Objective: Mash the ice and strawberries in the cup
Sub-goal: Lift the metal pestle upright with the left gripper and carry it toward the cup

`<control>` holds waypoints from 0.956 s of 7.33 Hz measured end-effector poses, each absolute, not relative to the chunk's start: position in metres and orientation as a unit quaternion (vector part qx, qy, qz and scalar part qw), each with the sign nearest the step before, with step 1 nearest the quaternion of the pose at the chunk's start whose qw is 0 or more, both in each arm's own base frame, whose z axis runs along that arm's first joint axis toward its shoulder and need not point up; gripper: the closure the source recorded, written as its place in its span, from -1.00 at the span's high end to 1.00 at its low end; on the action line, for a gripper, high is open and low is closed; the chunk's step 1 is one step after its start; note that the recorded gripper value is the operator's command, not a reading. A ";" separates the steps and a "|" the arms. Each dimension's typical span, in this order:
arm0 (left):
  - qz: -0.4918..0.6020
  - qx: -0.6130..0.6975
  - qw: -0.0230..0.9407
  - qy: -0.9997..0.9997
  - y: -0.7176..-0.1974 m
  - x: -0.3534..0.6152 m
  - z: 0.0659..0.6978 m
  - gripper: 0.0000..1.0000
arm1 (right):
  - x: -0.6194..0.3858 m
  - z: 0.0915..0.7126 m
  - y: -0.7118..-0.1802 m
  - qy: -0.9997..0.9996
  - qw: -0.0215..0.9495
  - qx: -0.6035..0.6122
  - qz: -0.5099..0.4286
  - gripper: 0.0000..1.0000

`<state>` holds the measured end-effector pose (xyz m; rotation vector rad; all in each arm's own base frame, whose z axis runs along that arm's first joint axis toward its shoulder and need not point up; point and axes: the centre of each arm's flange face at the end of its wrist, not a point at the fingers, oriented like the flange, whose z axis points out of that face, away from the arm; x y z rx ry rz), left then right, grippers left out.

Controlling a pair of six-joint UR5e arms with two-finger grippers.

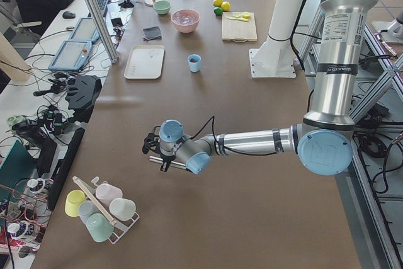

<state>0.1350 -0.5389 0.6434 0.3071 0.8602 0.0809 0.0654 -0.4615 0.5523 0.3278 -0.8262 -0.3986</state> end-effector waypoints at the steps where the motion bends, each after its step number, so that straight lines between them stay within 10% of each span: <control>1: 0.008 0.179 0.886 0.429 -0.559 0.139 0.591 -1.00 | 0.065 0.551 -0.461 -0.397 0.884 0.158 -0.191 0.98; 7: -0.158 0.426 0.790 0.412 -0.528 0.268 0.348 -1.00 | 0.070 0.560 -0.462 -0.368 0.900 0.145 -0.186 0.98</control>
